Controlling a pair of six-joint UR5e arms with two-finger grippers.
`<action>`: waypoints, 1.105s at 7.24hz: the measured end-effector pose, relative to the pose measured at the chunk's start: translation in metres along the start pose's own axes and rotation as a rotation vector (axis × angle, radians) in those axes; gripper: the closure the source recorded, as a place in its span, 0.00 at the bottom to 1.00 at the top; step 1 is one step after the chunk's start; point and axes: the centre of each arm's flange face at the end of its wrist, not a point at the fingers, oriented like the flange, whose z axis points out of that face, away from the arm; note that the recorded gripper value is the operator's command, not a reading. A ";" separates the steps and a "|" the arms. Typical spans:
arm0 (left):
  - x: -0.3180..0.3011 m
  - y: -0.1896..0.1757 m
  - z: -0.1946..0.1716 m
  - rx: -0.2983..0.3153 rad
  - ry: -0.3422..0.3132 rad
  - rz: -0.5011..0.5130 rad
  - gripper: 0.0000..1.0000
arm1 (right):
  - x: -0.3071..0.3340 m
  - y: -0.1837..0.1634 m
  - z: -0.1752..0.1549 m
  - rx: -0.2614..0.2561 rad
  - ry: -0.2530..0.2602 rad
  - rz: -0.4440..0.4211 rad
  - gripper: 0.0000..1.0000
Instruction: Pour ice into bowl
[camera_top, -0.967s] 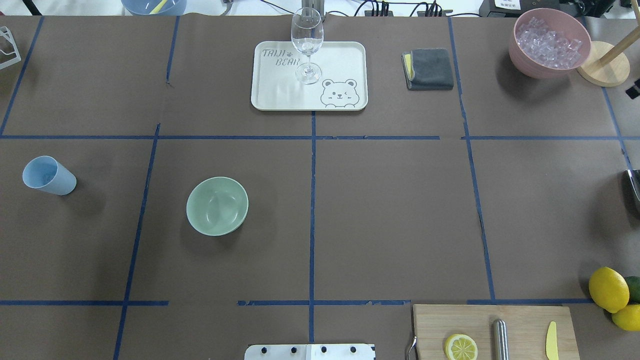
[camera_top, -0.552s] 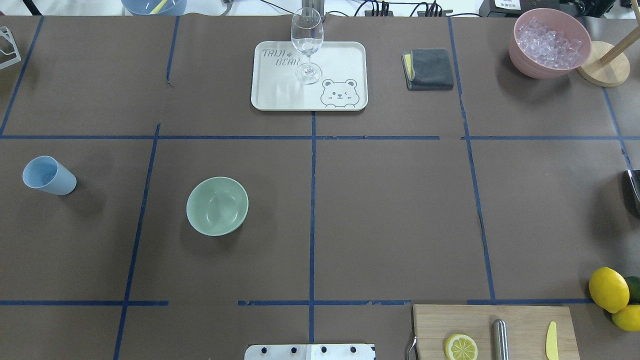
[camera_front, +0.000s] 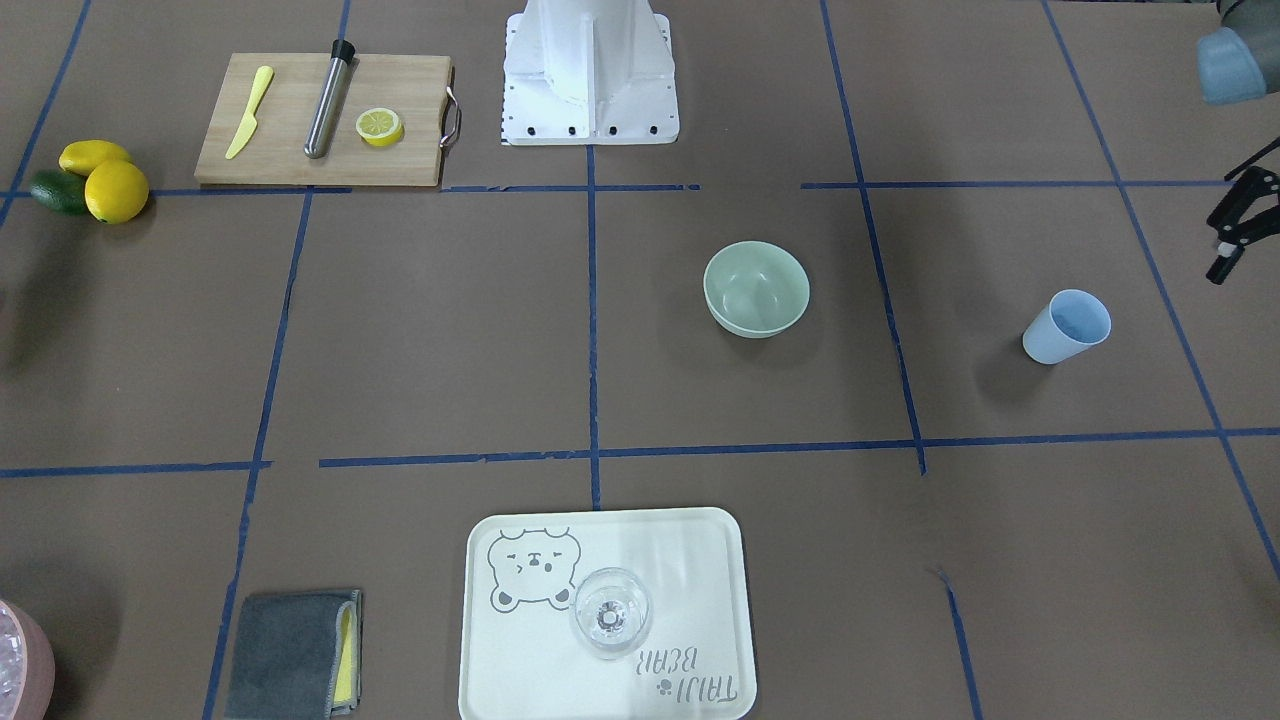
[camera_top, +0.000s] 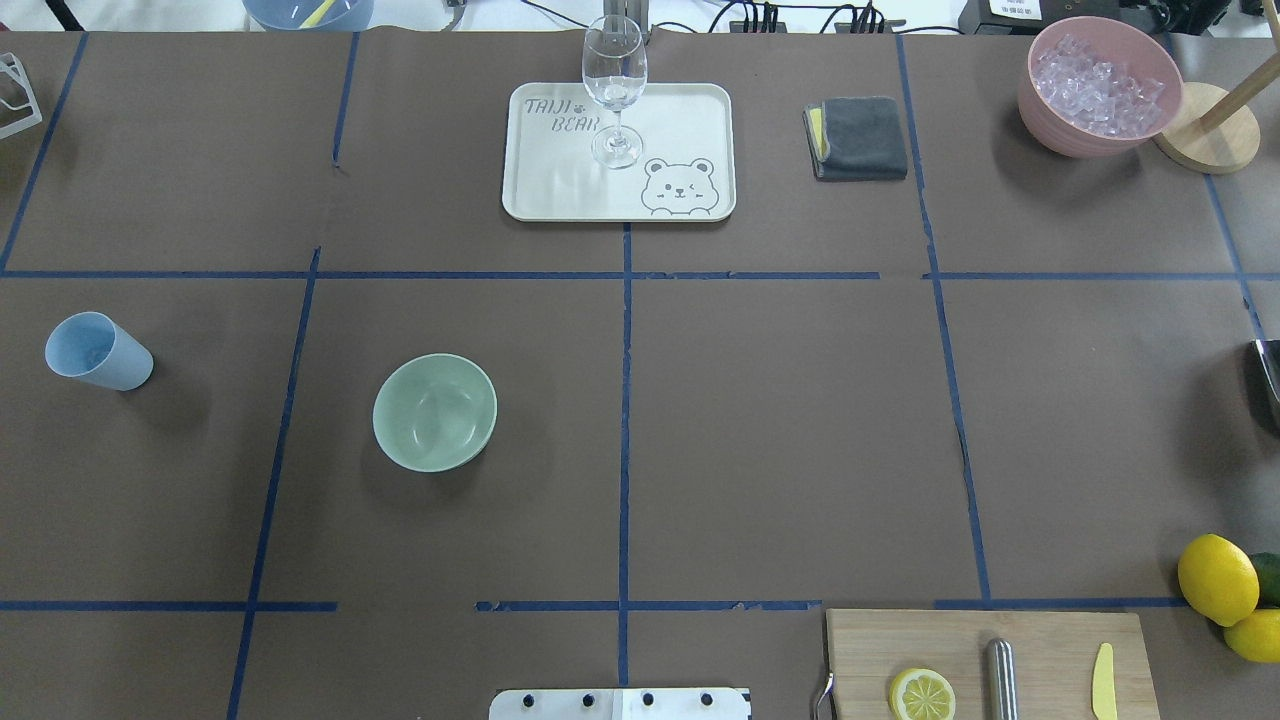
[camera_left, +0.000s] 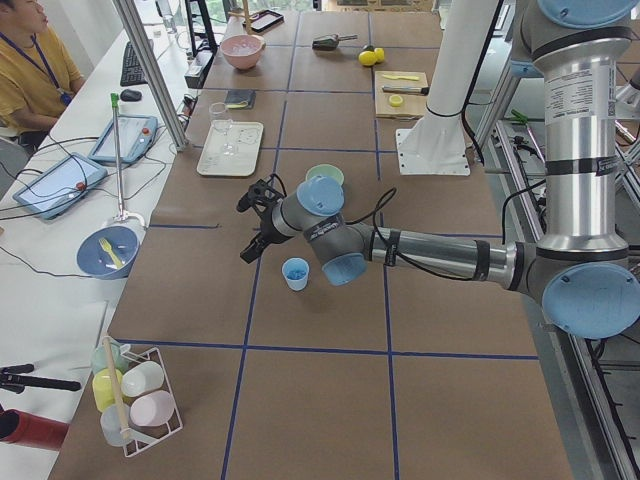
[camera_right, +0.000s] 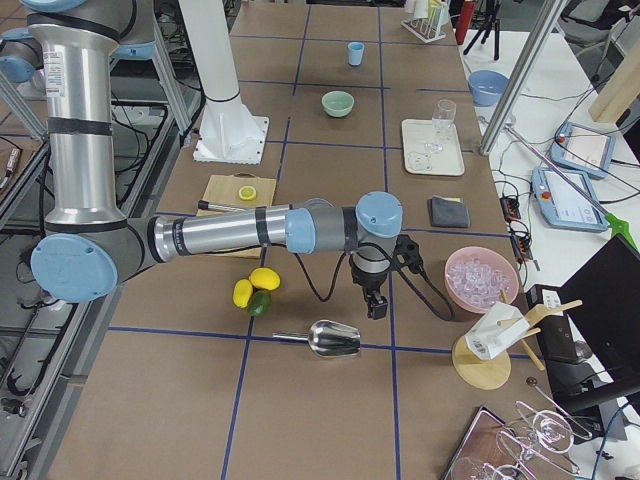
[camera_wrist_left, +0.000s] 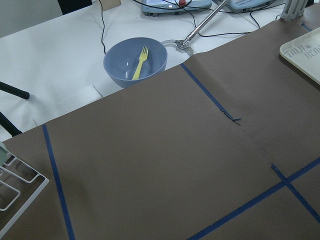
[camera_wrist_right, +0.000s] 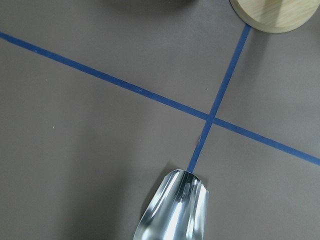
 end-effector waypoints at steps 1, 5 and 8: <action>0.024 0.034 0.006 -0.012 -0.017 -0.077 0.00 | 0.000 0.001 0.001 -0.001 -0.002 0.002 0.00; 0.076 0.128 0.034 -0.031 -0.116 -0.275 0.00 | 0.001 0.003 0.002 -0.003 -0.002 0.004 0.00; 0.100 0.164 0.070 -0.011 -0.179 -0.305 0.01 | 0.001 0.006 0.003 -0.006 -0.002 0.006 0.00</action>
